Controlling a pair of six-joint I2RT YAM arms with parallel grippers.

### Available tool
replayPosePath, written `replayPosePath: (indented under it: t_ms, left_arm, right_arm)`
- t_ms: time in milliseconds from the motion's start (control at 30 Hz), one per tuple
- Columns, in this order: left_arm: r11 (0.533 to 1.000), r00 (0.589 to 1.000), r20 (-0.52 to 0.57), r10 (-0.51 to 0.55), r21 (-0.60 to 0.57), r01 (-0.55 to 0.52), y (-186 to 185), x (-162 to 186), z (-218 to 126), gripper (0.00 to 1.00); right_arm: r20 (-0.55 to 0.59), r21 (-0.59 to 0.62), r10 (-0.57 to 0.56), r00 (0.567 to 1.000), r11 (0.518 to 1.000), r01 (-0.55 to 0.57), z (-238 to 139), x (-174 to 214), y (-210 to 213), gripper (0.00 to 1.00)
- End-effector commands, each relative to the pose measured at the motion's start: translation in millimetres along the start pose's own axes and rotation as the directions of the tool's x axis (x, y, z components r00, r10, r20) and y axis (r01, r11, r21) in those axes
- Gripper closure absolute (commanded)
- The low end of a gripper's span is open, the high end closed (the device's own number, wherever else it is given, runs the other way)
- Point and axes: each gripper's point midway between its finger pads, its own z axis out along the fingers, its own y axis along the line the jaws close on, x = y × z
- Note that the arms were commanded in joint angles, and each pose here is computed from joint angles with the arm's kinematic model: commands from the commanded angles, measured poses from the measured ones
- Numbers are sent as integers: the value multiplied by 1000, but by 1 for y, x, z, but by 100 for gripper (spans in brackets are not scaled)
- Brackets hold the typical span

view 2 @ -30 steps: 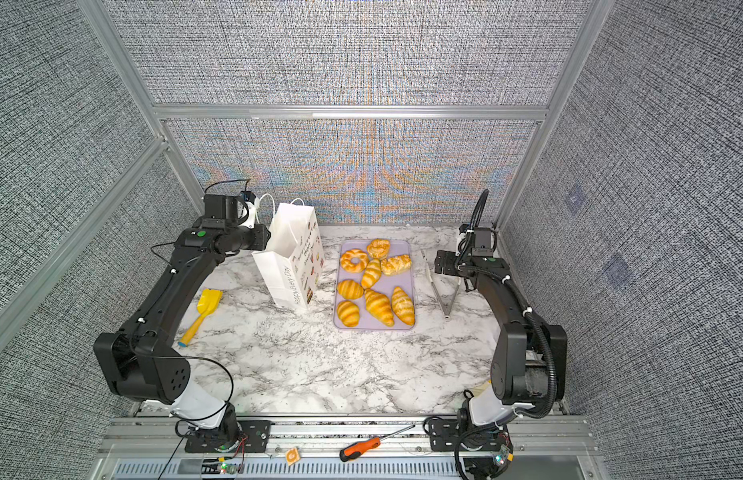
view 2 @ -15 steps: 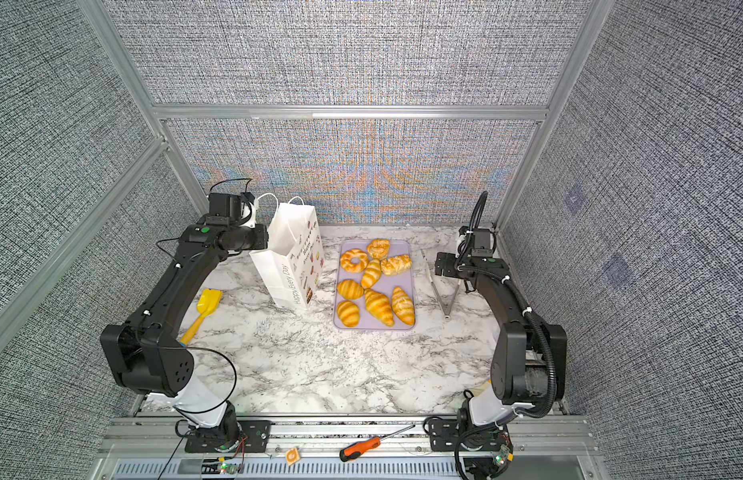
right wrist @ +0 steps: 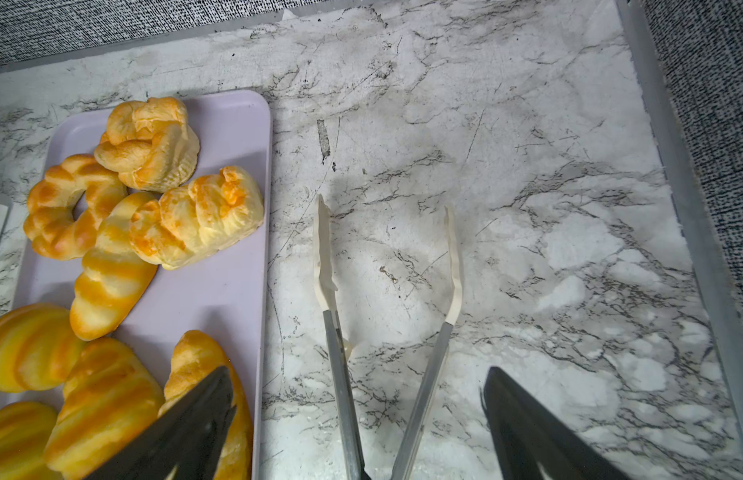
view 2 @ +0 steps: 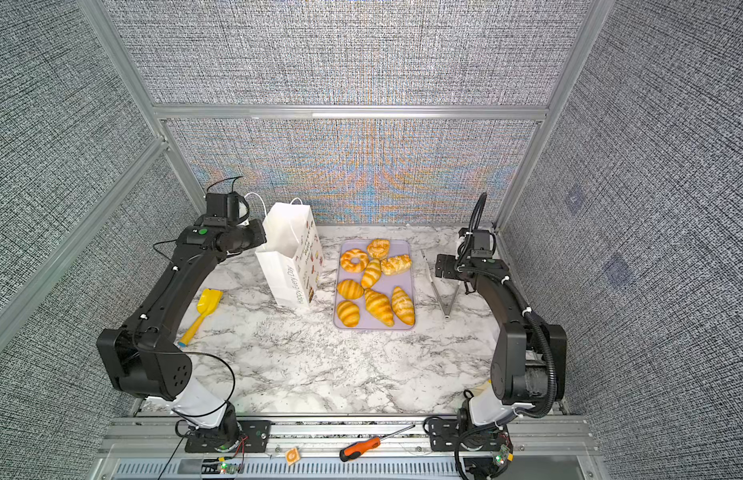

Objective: Place the fake bread into the paper bag

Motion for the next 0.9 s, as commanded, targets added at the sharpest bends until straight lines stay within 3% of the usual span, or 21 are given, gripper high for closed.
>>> replayPosePath:
  t_ms: [0,267,867]
  left_arm:
    - [998,997,52,-65,7,64,-1,-9,-3,95]
    - [993,990,83,-115,7,115,-1,-13,-6,97]
    - [996,993,90,-82,-12,83,-1,-8,-7,93]
  right_arm:
    - [-7,4,-10,1000,1000,10,-1,3,-1,4]
    - [-9,7,-12,1000,1000,12,0,4,-1,4]
    - [-44,16,-13,999,1000,14,2,17,-4,5]
